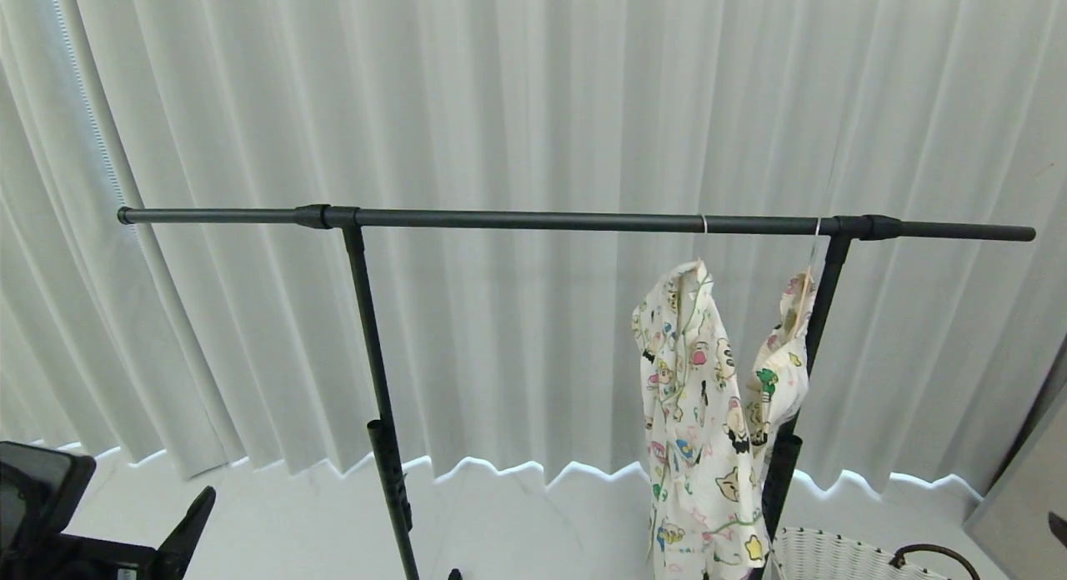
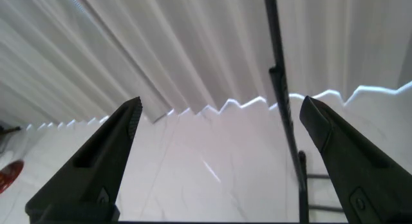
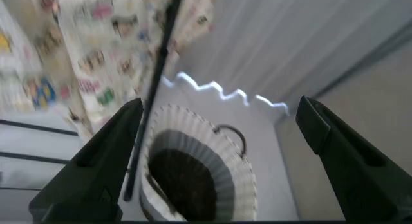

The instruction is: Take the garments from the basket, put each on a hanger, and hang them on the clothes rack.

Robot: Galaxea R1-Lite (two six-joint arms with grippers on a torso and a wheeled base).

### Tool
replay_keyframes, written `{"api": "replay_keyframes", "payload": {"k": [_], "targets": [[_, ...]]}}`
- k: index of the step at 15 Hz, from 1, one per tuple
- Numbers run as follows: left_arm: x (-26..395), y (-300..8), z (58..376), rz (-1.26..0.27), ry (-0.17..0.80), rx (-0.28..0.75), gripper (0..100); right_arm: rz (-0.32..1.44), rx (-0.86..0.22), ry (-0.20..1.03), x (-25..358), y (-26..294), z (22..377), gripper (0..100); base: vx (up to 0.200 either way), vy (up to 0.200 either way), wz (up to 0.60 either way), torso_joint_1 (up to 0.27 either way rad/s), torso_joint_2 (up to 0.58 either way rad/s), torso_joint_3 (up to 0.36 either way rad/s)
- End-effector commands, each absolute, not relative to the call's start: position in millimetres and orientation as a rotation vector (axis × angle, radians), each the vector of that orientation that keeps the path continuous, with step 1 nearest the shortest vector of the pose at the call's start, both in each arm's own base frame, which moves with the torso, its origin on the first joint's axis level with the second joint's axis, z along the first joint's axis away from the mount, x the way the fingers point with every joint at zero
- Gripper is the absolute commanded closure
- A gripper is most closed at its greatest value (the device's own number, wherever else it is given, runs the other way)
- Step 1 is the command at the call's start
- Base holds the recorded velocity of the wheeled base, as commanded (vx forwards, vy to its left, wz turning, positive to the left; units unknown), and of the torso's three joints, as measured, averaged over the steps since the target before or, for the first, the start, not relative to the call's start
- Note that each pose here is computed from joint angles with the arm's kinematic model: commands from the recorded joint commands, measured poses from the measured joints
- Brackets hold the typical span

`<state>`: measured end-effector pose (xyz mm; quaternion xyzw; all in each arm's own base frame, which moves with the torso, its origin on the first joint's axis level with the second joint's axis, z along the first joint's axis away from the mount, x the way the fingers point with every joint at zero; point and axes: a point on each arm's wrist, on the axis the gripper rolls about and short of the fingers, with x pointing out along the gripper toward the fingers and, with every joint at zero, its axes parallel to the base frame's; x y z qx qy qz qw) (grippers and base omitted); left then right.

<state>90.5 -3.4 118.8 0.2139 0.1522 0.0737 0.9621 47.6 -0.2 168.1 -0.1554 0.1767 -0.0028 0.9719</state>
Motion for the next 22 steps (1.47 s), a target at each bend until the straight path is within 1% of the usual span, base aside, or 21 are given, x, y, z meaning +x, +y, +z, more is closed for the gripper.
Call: {"api": "replay_keyframes", "payload": {"k": [1,5,7,10,11,13,14,15,16,17,18,19,22], "targets": [[62,1,120,0.186,0.247,0.418,0,-0.092,-0.348,0.293,8,-3,139,0,-0.200,0.000,0.00,0.002,0.00,0.007],[20,6,102,0.197,0.247,0.423,0,-0.096,-0.349,0.296,-11,-3,127,0,-0.200,0.000,0.00,0.002,0.00,0.010],[2,8,87,0.267,0.273,0.426,0,-0.090,-0.347,0.315,-12,-3,119,0,-0.200,0.000,0.00,0.005,0.00,0.002],[-7,9,86,0.354,0.226,0.406,0,-0.073,-0.347,0.305,-17,-3,100,0,-0.200,0.000,0.00,0.002,0.00,0.002],[-9,9,86,0.361,0.213,0.403,0,-0.071,-0.347,0.293,-19,-3,95,0,0.000,0.000,0.00,0.000,0.00,0.000],[-16,9,85,0.375,0.127,0.382,0,-0.066,-0.341,0.244,-24,-3,94,0,0.000,0.000,0.00,0.000,0.00,0.000],[-18,9,85,0.380,0.101,0.372,0,-0.071,-0.334,0.223,-26,-4,93,0,-0.200,0.000,0.00,0.017,0.02,0.002],[-24,9,83,0.388,0.041,0.354,0,-0.090,-0.298,0.160,-31,-4,91,0,0.000,0.000,0.00,0.000,0.00,0.000],[-25,9,83,0.397,0.017,0.346,0,-0.116,-0.272,0.119,-36,-3,89,0,0.000,0.000,0.00,0.000,0.00,0.000],[-25,9,82,0.396,0.018,0.344,0,-0.125,-0.255,0.118,-36,-3,89,0,0.000,0.000,0.00,0.000,0.00,0.000],[-25,9,82,0.398,0.018,0.342,0,-0.152,-0.212,0.117,-36,-4,88,0,0.000,0.000,0.00,0.000,0.00,0.000],[-25,9,82,0.398,0.018,0.344,0,-0.201,-0.196,0.122,-36,-5,88,0,0.000,0.000,0.00,0.000,0.00,0.000],[-25,9,82,0.399,0.012,0.315,0,-0.241,-0.185,0.113,-34,-6,87,0,0.000,0.000,0.00,0.000,0.00,0.000]]}}
